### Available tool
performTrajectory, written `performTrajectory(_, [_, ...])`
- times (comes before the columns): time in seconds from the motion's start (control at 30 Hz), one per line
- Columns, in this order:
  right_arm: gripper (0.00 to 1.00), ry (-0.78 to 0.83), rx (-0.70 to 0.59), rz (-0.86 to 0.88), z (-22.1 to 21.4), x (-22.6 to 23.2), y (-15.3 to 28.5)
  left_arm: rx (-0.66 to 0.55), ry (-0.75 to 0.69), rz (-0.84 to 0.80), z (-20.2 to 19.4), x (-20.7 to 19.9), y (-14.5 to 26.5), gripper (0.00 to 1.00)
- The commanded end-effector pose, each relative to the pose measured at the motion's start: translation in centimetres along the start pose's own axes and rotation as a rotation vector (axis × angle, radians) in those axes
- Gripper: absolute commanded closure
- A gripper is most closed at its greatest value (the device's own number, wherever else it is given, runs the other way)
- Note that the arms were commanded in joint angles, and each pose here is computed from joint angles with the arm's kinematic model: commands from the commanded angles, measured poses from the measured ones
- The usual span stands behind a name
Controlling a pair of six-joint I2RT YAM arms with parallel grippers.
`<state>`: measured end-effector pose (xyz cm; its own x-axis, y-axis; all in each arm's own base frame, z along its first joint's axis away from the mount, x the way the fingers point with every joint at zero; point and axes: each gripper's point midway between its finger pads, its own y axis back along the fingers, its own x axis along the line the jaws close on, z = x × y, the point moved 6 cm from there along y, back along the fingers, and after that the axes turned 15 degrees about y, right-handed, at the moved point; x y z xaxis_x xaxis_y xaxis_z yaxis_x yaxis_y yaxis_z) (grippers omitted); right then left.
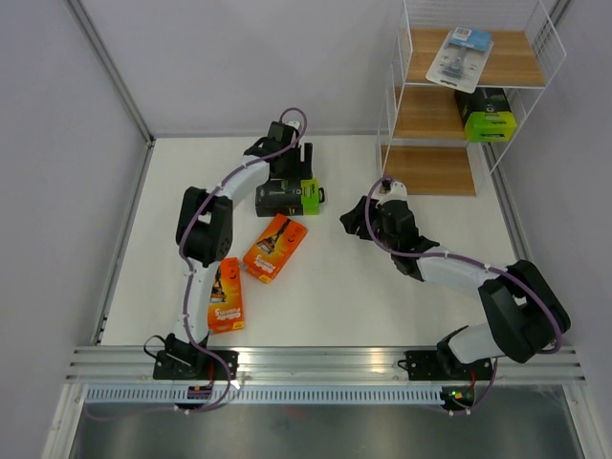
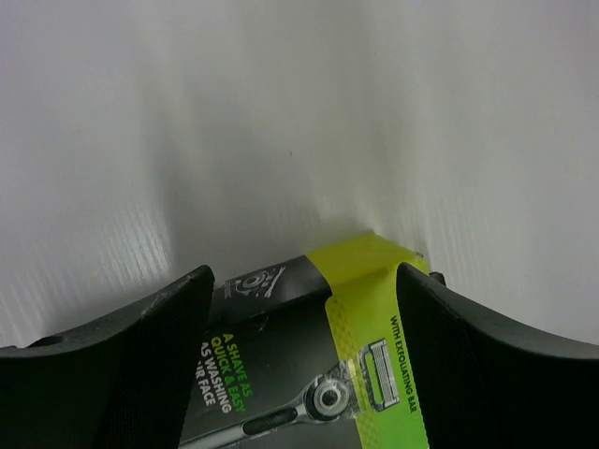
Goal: Place and organize the shaving razors onto the shelf
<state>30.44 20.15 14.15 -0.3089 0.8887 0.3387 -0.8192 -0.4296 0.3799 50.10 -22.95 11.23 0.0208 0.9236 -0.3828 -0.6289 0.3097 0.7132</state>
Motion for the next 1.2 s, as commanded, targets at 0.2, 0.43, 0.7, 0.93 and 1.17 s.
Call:
performTrajectory(0.2, [0.39, -0.089, 0.050, 0.020, -2.3, 0.0, -1.1, 0.127, -0.119, -0.129, -4.3, -2.0, 4.6, 0.20])
performTrajectory(0.43, [0.40, -0.159, 0.080, 0.086, -3.2, 0.8, -0.9, 0.198, -0.234, -0.203, -9.2, -3.3, 7.4, 0.23])
performTrajectory(0.7, [0.40, -0.200, 0.084, 0.088, -2.9, 0.2, 3.2, 0.194, -0.291, -0.345, -11.8, -5.0, 11.0, 0.24])
performTrajectory(0.93, [0.37, -0.209, 0.139, -0.044, -4.4, -3.6, 7.1, 0.218, -0.375, -0.501, -13.5, -7.7, 12.6, 0.24])
performTrajectory(1.17, [0.42, -0.202, 0.191, 0.170, -5.1, -3.7, 5.1, 0.062, -0.273, -0.355, -10.8, -7.7, 14.5, 0.23])
